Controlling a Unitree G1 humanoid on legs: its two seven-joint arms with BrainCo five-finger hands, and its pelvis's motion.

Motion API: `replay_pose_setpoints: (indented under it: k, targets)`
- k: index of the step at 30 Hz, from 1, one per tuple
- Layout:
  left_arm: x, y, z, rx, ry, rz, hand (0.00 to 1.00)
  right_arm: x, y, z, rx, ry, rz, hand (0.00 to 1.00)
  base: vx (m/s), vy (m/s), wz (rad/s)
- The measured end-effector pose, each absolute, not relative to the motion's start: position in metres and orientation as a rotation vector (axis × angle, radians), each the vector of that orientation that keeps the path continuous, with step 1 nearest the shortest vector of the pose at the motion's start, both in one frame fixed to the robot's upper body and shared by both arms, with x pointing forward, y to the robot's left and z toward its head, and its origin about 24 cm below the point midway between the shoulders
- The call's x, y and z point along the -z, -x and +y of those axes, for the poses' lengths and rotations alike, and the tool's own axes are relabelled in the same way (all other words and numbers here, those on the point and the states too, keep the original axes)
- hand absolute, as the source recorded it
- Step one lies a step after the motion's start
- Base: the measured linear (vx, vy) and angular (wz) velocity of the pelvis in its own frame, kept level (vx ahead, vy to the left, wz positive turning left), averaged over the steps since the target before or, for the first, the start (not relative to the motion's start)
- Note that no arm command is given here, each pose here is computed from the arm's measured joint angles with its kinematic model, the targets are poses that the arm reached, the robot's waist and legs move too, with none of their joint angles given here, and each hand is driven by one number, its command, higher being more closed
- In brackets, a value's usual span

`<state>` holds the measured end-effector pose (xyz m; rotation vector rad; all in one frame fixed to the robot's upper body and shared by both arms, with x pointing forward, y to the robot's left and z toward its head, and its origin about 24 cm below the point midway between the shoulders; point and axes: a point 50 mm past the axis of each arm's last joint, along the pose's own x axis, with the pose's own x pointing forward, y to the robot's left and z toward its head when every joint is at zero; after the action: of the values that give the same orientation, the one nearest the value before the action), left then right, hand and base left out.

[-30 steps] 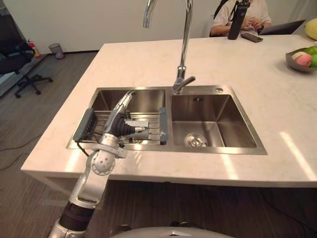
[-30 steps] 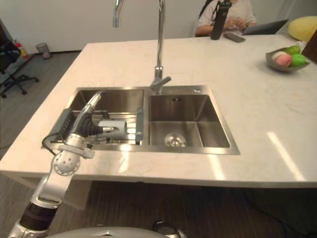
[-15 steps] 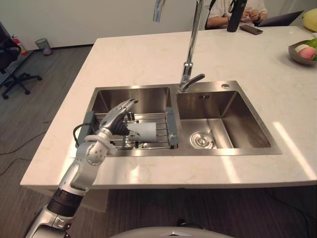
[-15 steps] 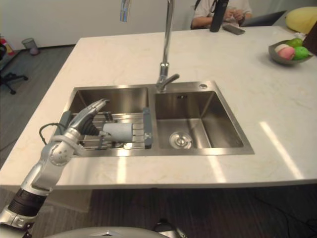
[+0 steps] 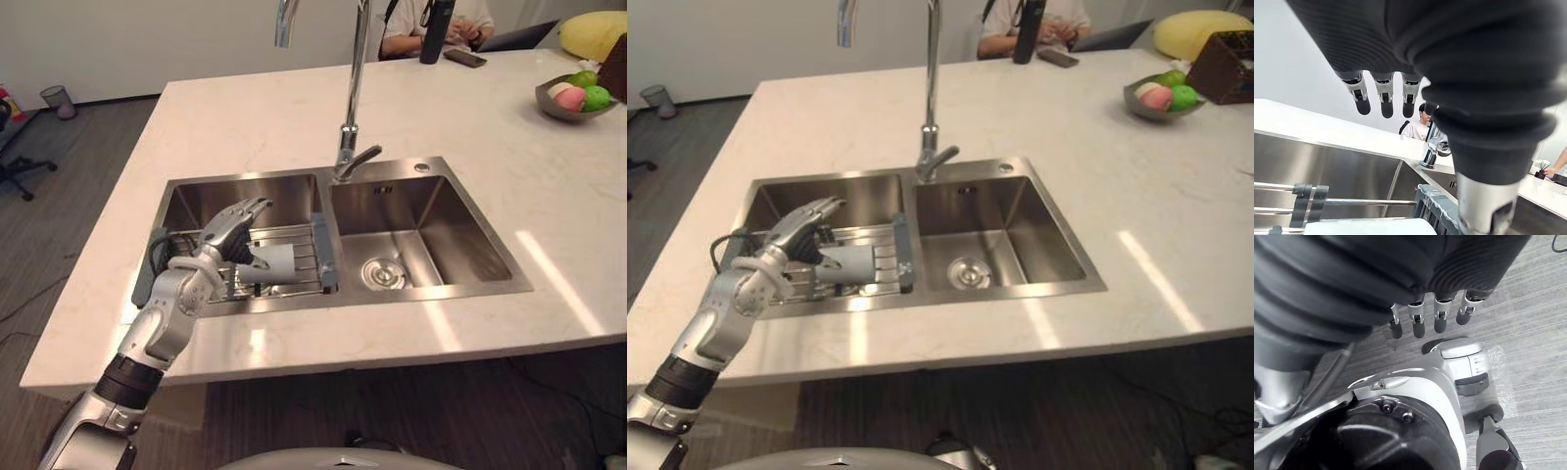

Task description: Walk over to the sink, pick up the cup, carry it to the dishwasher, place the cup inside the dishwasher, then close the dishwasher door

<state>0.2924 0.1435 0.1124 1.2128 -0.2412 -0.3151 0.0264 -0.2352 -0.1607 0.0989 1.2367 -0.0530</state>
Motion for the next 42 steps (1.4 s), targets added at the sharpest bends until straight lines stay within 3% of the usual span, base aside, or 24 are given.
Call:
replay_pose_setpoints:
  k: [25, 42]
  targets:
    - [-0.073, -0.296, 0.146, 0.416, -1.279, -0.042, 0.00, 0.160, -0.026, -0.236, 0.058, -0.096, 1.234, 0.00, -0.01, -0.001, -0.03]
    - [-0.053, -0.299, 0.161, 0.375, -1.286, 0.052, 0.00, 0.159, -0.027, -0.236, 0.057, -0.090, 1.216, 0.00, 0.00, -0.004, -0.05]
